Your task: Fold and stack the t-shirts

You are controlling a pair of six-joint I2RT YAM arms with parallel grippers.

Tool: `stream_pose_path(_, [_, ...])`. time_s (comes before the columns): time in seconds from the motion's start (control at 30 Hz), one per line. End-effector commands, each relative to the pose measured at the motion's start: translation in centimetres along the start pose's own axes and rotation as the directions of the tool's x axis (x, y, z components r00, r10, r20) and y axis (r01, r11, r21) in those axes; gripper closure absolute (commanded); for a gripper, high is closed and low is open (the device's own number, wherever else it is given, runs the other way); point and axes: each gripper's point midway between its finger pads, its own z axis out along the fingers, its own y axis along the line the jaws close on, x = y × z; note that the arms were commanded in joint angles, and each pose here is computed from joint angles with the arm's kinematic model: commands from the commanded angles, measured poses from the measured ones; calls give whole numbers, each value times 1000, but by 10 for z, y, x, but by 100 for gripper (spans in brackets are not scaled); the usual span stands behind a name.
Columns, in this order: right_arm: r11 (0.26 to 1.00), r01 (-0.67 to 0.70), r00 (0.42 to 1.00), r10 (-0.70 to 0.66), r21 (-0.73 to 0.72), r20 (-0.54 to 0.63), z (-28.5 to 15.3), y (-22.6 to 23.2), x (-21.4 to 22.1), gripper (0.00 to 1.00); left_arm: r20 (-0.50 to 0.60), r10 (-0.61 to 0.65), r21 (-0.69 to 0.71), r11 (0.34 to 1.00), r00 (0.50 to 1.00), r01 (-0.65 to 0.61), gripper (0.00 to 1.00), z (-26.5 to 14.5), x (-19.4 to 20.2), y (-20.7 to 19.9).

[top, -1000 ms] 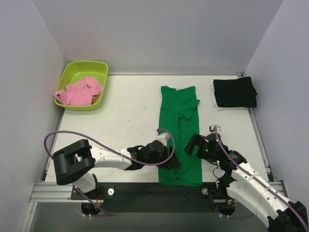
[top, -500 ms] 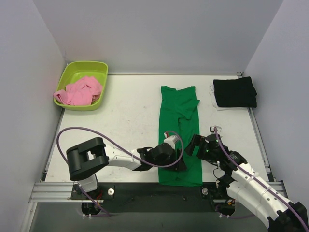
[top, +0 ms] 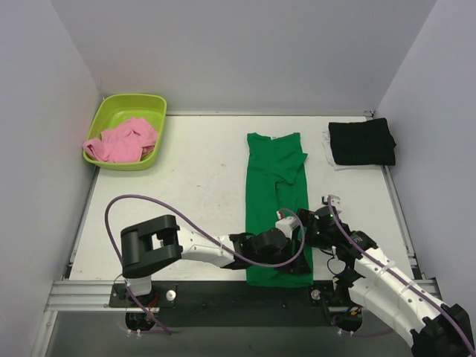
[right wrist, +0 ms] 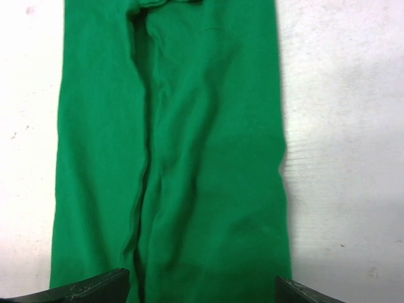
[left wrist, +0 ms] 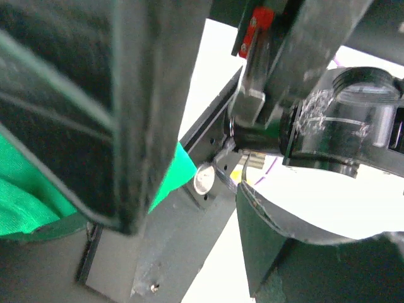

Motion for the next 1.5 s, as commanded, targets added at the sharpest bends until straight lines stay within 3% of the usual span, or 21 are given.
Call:
stream_pose_path(0.0, [1000,6,1000,-6,10,17,1,-1,-3,2,-17,11,79,997,1000,-10,34,4,9,-26])
stream_pose_path(0.27, [1000,16,1000,-16,11,17,1,5,-10,2,106,77,4,997,991,-78,34,-66,-27,-24])
stream_pose_path(0.33, [1000,7,1000,-6,-10,22,1,11,-12,2,124,77,-35,997,989,-74,33,-82,-32,-5])
stream_pose_path(0.63, [989,48,999,-45,-138,30,-20,57,-21,1,279,94,-136,989,956,-57,32,-182,-66,25])
stream_pose_path(0.77, [974,77,997,-80,-213,-5,-34,88,-11,0,345,82,-183,983,935,-18,24,-211,-78,46])
stream_pose_path(0.83, [962,80,996,-90,-261,-26,-38,103,4,0,350,76,-188,982,933,-10,9,-216,-77,52])
stream_pose_path(0.87, [959,77,995,-90,-271,-36,-39,106,10,0,354,74,-196,980,932,-4,8,-217,-75,58])
stream_pose_path(1.0, [939,66,994,-93,-339,-64,-40,121,32,0,360,49,-205,978,931,28,7,-216,-70,70])
stream_pose_path(1.47, [945,35,987,-83,-325,-134,-30,106,78,0,371,28,-206,977,928,53,5,-217,-70,86])
